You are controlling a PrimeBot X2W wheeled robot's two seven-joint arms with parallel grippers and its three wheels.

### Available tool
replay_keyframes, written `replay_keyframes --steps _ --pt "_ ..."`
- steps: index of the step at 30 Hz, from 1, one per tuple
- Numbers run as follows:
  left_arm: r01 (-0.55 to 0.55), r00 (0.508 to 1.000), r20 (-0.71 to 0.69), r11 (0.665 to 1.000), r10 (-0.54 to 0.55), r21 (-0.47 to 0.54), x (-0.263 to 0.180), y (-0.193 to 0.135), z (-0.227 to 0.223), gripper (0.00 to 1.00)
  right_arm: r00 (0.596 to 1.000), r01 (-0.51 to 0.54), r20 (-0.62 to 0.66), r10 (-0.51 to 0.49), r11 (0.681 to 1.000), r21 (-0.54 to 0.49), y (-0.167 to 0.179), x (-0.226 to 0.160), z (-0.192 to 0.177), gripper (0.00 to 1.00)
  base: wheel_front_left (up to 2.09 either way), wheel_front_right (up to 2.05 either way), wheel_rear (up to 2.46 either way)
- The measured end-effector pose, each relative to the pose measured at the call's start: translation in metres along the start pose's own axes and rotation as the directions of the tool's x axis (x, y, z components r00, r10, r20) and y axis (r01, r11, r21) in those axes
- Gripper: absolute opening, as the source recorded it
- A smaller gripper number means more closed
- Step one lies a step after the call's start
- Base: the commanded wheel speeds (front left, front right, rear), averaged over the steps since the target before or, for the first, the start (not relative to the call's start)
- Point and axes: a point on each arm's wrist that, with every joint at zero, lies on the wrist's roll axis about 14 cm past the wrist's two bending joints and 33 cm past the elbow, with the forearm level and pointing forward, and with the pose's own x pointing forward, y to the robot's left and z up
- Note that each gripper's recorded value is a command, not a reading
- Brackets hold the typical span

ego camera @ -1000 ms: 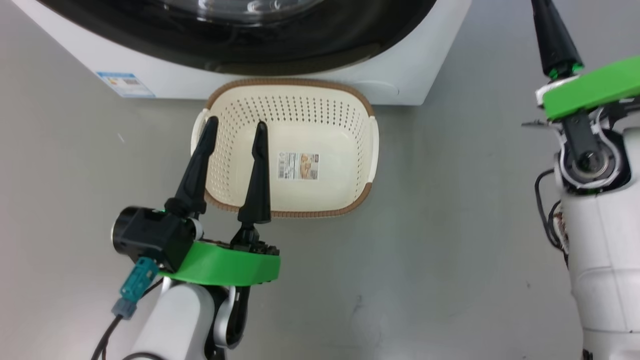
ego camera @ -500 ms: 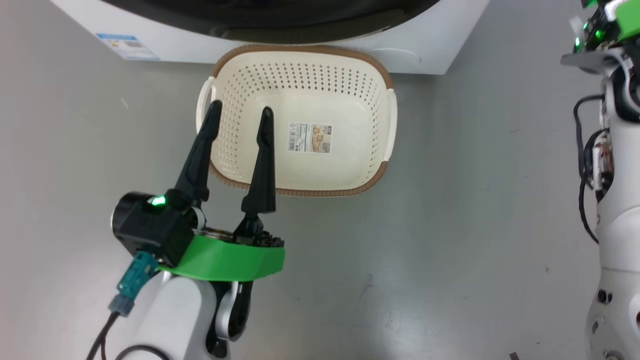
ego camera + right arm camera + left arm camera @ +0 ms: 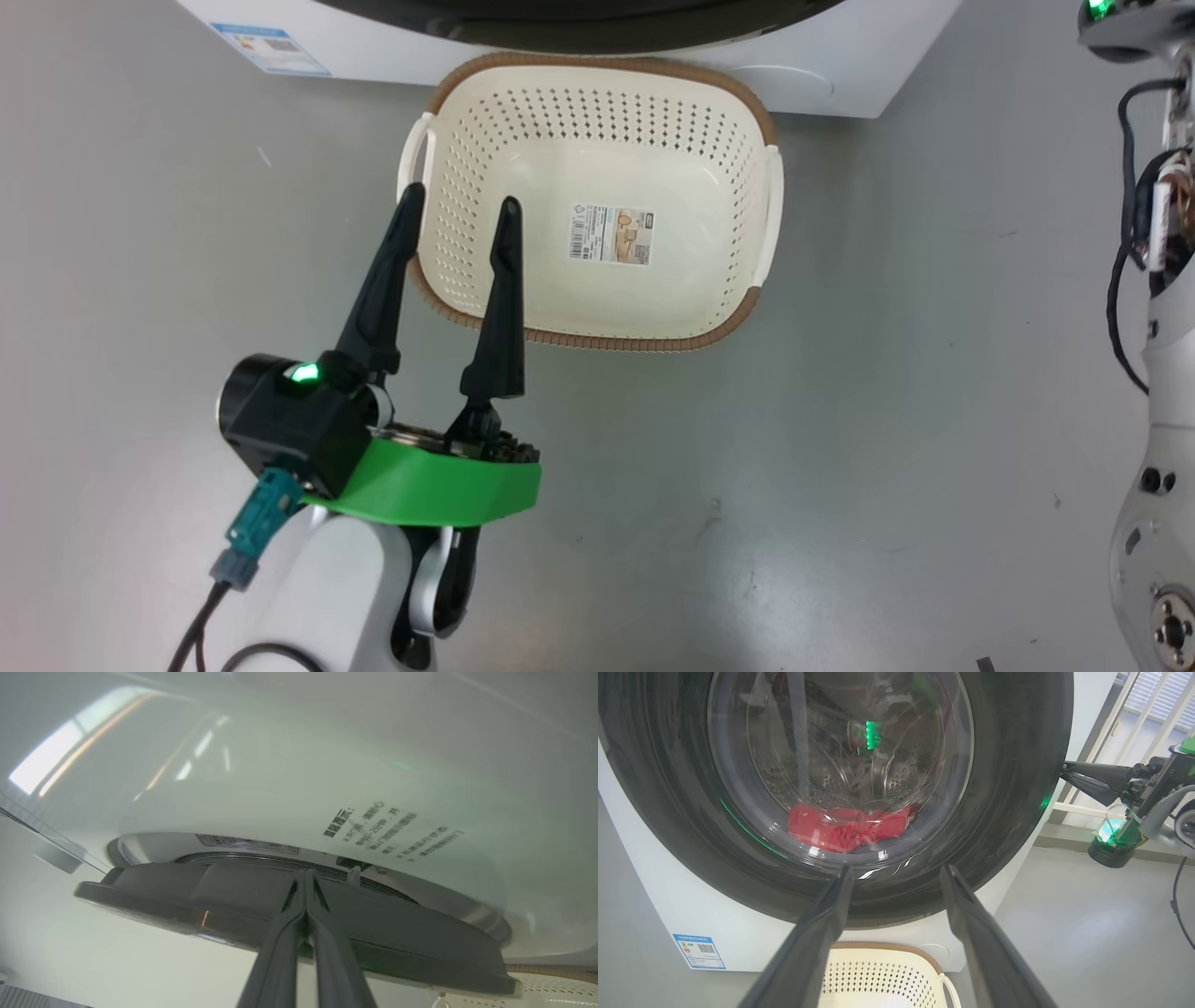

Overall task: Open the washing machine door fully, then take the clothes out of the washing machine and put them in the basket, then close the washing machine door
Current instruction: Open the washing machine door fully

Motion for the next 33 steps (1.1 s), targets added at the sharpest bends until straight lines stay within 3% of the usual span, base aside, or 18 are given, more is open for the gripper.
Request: replay_keyframes --steps 17,33 --pt "-0.011 1.0 -0.012 1.0 0.011 0.008 -0.001 0.005 -0.003 1.0 0.993 0.005 -0.115 -0.001 0.999 0.039 0.001 0.026 -0.013 0.0 0.0 0.0 0.0" --pt "-0.019 1.0 0.003 1.0 0.019 0.006 -0.003 0.004 0.006 1.0 0.975 0.04 -0.22 -0.039 0.999 -0.003 0.004 0.024 -0.025 0.0 0.0 0.0 0.0"
